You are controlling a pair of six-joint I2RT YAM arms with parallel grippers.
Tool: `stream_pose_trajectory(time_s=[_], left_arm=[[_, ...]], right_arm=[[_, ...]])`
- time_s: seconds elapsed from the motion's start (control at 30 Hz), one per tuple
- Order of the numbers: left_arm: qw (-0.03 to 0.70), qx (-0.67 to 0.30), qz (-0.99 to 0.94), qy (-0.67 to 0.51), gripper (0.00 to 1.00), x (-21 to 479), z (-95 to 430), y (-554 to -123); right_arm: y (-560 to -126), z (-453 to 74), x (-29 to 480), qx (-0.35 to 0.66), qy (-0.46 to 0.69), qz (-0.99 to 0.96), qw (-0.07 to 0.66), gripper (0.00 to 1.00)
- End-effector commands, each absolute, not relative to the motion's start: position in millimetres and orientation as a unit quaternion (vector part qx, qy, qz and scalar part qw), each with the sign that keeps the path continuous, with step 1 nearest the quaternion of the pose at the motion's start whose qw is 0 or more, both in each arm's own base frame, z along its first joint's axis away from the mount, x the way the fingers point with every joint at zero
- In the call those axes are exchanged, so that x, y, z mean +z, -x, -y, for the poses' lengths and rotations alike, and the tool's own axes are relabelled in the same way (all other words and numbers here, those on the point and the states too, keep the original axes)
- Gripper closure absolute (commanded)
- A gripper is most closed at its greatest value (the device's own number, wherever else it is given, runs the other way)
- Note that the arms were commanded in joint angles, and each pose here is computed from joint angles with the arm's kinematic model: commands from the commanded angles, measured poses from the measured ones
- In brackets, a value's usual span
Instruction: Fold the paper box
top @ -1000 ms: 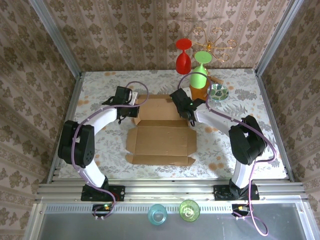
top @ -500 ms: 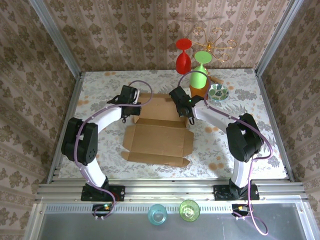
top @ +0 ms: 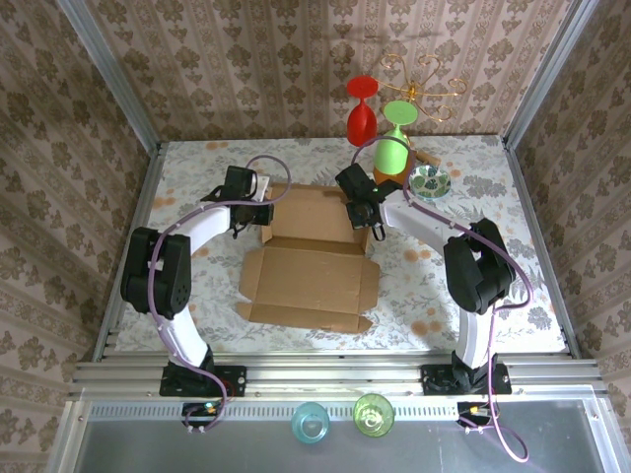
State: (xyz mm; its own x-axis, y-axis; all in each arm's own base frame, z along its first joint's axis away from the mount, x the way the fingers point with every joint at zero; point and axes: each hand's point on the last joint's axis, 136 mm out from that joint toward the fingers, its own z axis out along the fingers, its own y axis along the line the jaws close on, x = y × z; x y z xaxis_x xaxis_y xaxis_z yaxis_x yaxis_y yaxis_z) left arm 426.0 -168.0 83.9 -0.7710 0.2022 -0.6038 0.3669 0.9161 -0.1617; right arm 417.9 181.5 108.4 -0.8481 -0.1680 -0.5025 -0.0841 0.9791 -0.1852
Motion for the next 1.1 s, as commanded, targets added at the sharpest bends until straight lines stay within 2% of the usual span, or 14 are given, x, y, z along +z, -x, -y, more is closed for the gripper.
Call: stream_pose_trajectory(time_s=[0.0, 0.2, 0.67, 0.83, 0.87, 0.93, 1.0, 1.07], left_arm=[[0.273, -0.132, -0.938, -0.170, 0.91, 72.5, 175.0, -417.1], [0.272, -0.098, -0.944, -0.157, 1.00, 68.1, 166.8, -422.3], [0.232, 0.056, -0.961, -0.139, 1.00, 55.7, 141.2, -420.2], [0.243, 0.026, -0.958, -0.150, 1.00, 54.9, 154.8, -419.2], [0.246, 0.013, -0.957, -0.153, 0.98, 55.7, 159.3, -418.9], [0.247, -0.013, -0.955, -0.163, 0.81, 57.3, 167.9, -416.9], [0.245, -0.038, -0.954, -0.168, 0.69, 60.6, 174.7, -415.1], [0.245, -0.065, -0.953, -0.165, 0.62, 67.0, 178.8, -414.5]], right_arm=[[-413.0, -201.0, 102.5, -0.047, 0.090, -0.964, 0.246, 1.00], [-411.0, -202.2, 100.3, -0.035, 0.089, -0.968, 0.233, 1.00], [-407.6, -202.5, 96.6, -0.030, 0.064, -0.979, 0.190, 1.00], [-408.1, -204.6, 96.1, -0.025, 0.063, -0.980, 0.187, 1.00], [-408.1, -204.6, 96.0, -0.025, 0.064, -0.980, 0.186, 1.00], [-407.7, -204.7, 95.5, -0.024, 0.063, -0.980, 0.185, 1.00], [-407.7, -203.6, 96.1, -0.024, 0.060, -0.981, 0.184, 1.00], [-407.5, -202.7, 95.0, -0.022, 0.057, -0.981, 0.182, 1.00]])
